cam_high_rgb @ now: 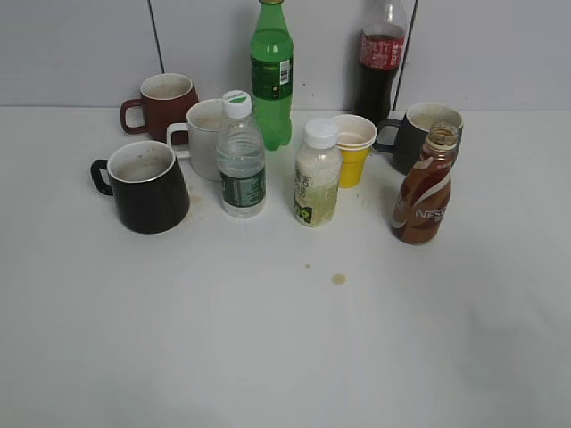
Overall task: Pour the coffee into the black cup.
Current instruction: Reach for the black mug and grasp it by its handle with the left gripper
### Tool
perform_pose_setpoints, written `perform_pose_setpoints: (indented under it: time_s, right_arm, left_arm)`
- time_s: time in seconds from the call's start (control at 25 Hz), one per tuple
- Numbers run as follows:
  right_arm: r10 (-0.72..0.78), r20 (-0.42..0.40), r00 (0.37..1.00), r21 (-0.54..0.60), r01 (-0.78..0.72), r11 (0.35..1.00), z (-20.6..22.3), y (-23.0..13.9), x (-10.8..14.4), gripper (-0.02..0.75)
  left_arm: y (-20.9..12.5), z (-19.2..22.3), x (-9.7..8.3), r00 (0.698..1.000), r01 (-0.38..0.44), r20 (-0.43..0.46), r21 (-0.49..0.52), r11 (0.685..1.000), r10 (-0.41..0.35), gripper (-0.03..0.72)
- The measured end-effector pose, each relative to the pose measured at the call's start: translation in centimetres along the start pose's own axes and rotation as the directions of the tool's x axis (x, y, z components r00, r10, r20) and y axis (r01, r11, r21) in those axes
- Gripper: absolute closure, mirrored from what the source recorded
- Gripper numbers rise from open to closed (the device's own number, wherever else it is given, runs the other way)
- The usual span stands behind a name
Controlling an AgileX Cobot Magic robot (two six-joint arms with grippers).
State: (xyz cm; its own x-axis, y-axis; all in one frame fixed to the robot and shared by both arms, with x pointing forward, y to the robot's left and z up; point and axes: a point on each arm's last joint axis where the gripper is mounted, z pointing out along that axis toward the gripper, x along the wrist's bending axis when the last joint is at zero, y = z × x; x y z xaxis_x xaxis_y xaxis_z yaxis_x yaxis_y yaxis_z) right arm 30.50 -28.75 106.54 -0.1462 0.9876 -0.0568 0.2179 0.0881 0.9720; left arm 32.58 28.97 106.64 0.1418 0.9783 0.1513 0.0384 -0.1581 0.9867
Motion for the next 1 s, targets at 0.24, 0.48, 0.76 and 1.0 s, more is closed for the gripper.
perform_pose_setpoints:
  time_s: [0.24, 0.48, 0.76, 1.0]
  right_arm:
    - [-0.017, 0.007, 1.0, -0.017, 0.017, 1.0, 5.0, 0.9, -0.5, 0.152]
    - [-0.007, 0.042, 0.999, -0.012, 0.007, 1.0, 11.0, 0.3, -0.5, 0.152]
    - [-0.069, -0.035, 0.997, -0.065, 0.067, 0.996, 15.4, -1.0, 2.0, 0.152]
    - [-0.114, -0.087, 0.99, -0.071, 0.108, 0.992, 17.4, -2.6, 3.8, 0.178]
  left_arm:
    - [-1.3, 7.0, -1.0, 0.995, 0.068, 0.068, -0.008, 0.998, -0.067, 0.449]
    - [-5.4, 13.4, -1.6, 0.983, 0.179, 0.044, 0.006, 0.984, -0.179, 0.449]
    - [-10.8, 17.0, -2.5, 0.981, 0.19, 0.048, -0.015, 0.982, -0.189, 0.447]
    - [-15.6, 18.0, -2.5, 0.981, 0.19, 0.012, 0.154, 0.97, -0.194, 0.393]
